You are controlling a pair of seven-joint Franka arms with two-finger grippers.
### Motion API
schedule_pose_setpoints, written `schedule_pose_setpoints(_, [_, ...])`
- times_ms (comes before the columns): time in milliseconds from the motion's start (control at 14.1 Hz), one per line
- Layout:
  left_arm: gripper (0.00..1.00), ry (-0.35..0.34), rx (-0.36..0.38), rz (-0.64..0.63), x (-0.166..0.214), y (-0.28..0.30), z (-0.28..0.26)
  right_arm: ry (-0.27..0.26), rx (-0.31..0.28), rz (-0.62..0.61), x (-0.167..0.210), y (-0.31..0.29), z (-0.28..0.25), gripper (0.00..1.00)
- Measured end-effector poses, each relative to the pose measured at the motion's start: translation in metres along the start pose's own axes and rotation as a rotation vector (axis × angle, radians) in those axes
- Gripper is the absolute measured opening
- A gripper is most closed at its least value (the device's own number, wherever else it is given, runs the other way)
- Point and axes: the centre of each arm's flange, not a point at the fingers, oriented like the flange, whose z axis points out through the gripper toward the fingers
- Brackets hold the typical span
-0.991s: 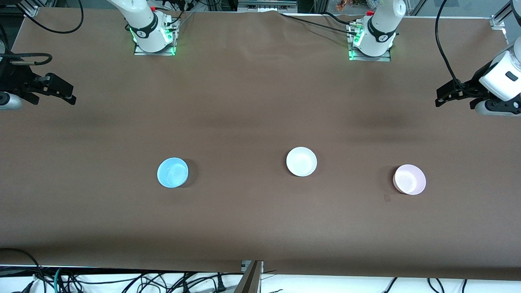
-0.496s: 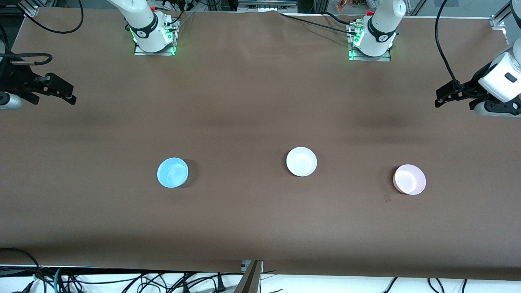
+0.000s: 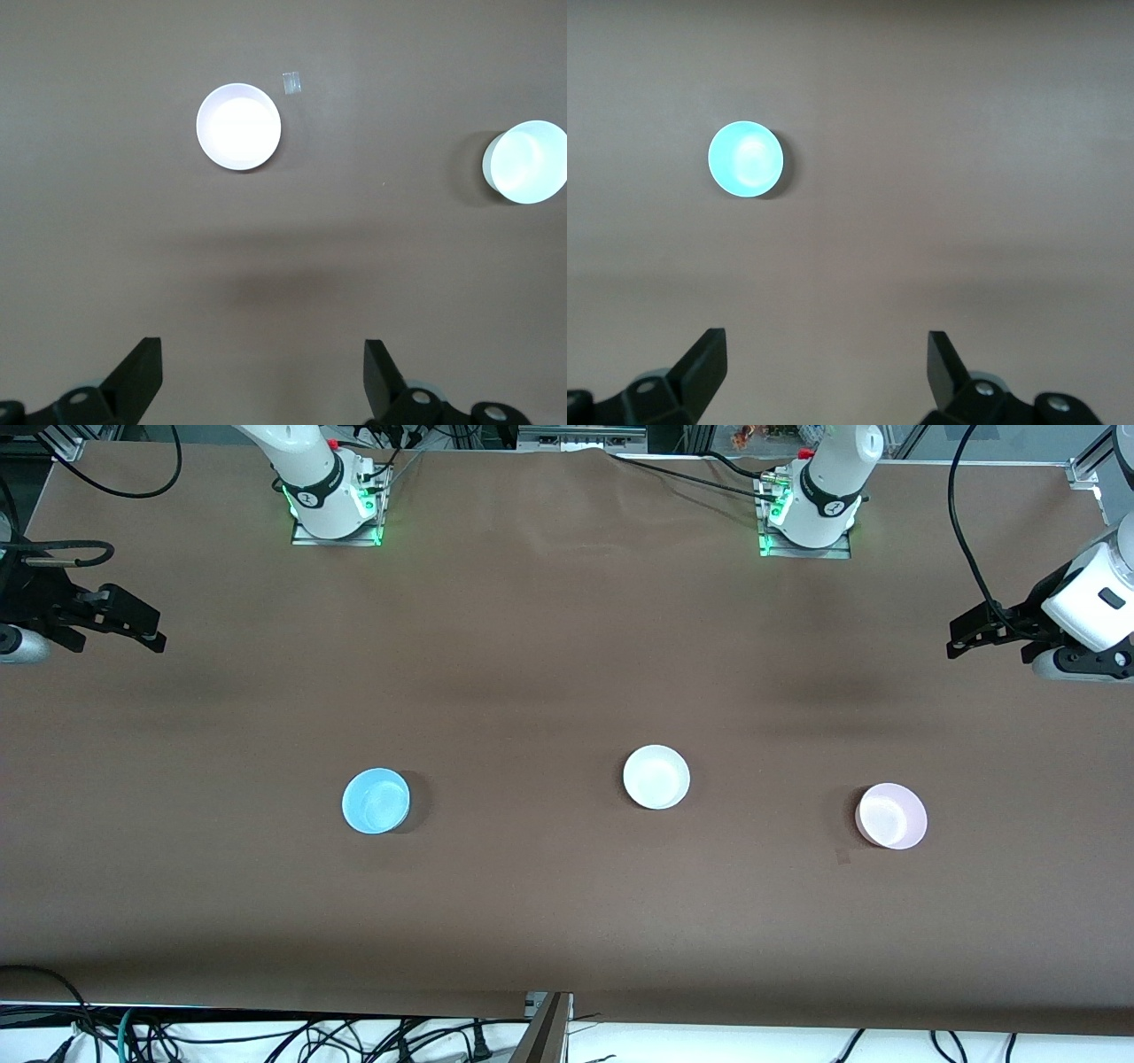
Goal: Stack pink and blue bowls on white bowl
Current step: 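Reach the left gripper down to the pale pink bowl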
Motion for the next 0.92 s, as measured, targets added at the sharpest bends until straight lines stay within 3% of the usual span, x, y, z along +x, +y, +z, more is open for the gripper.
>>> schedule_pose_setpoints(283, [1.0,-0.036,-0.008,-0.017,0.02,-0.012,0.028,-0.001,0.0,0.0,0.0,0.0,0.0,1.0])
schedule_pose_setpoints(637, [1.0,-0.039,-0.03,-0.033,0.089,-0.046,0.151,-0.004,0.0,0.0,0.001,0.0,0.002,1.0])
schedule_pose_setpoints(920, [1.0,-0.036,-0.044,0.016,0.112,-0.077,0.227,-0.005,-0.001,0.0,0.001,0.0,0.002,1.0])
